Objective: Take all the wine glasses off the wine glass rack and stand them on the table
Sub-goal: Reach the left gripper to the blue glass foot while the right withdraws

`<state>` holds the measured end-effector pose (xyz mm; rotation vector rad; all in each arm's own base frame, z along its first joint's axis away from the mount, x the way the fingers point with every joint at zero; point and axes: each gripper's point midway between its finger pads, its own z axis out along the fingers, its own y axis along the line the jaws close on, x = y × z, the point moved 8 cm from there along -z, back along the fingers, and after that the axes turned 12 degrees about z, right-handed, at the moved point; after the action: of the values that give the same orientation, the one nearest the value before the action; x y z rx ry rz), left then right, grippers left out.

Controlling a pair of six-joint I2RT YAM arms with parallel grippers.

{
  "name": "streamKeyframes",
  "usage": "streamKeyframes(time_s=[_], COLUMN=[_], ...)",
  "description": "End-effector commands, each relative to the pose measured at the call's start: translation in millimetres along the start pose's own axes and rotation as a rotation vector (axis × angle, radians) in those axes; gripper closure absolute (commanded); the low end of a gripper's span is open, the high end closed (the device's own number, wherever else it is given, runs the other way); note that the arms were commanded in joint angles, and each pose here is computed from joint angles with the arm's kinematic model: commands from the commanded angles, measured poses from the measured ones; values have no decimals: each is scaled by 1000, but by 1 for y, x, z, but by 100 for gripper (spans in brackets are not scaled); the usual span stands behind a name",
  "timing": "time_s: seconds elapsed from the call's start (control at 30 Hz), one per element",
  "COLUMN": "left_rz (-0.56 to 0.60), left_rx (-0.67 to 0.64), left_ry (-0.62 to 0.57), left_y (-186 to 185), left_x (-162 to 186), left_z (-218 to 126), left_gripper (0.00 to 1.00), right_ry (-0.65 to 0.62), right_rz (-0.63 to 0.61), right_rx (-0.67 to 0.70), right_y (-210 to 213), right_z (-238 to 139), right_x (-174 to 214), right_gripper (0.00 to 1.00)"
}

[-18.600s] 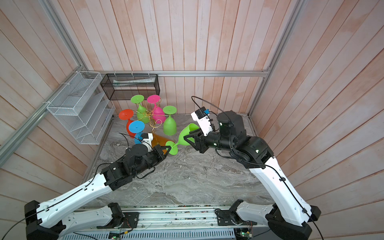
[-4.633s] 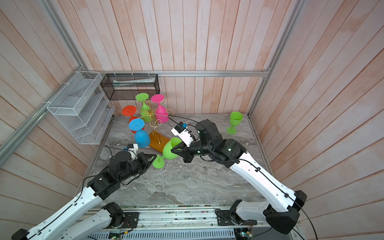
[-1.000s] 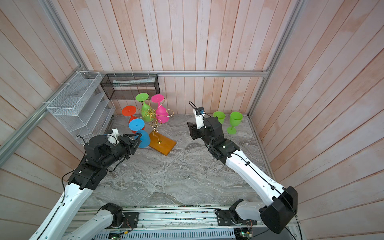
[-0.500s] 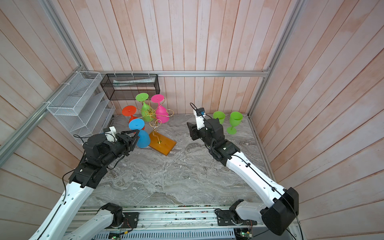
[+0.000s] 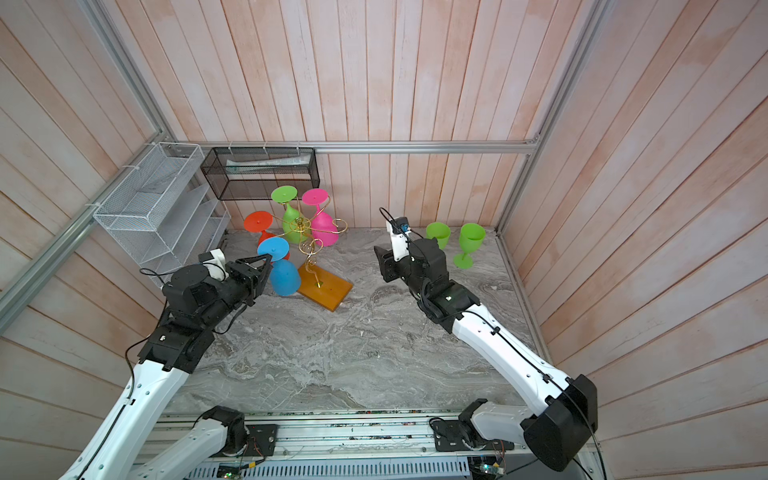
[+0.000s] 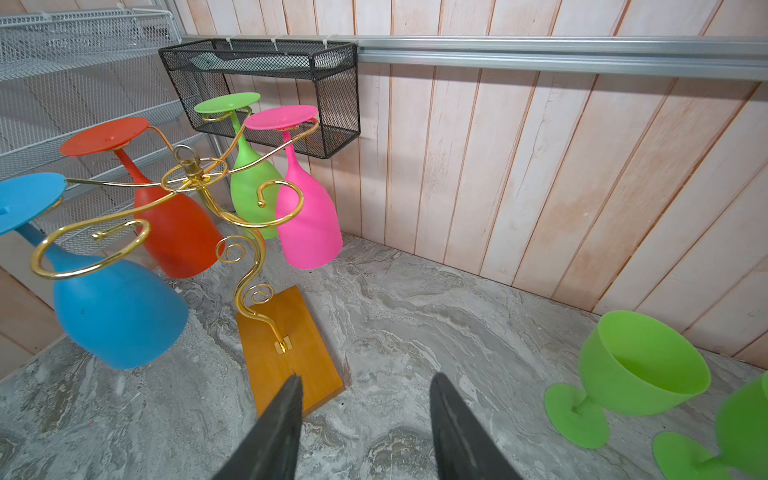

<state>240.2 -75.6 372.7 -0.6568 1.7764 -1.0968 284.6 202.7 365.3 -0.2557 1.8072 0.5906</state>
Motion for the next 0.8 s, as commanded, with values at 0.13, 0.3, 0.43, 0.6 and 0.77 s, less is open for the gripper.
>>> streamKeyframes(time_s=[0.13, 0.3, 0.43, 0.6, 0.77], left_rz=[30, 34, 36, 40, 52], left_rx=[25, 28, 31, 35, 39], left_ry=[-44, -42, -35, -34, -45], left_y=[-4, -3, -2, -3, -7], left_x=[-12, -13, -12, -13, -15], left_z=[2, 5, 6, 7, 5], left_gripper=[72, 79, 86, 93, 99], right_ry=[-26, -28, -24, -23, -25], right_rz=[6, 5, 3, 2, 0], right_rx=[-31, -32, -30, -26, -26], right_y=[5, 5, 4, 4, 4], right_z=[-5, -5, -4, -3, -2], right_x=[-3, -3, -1, -1, -1], right_gripper=[51, 51, 51, 52, 52])
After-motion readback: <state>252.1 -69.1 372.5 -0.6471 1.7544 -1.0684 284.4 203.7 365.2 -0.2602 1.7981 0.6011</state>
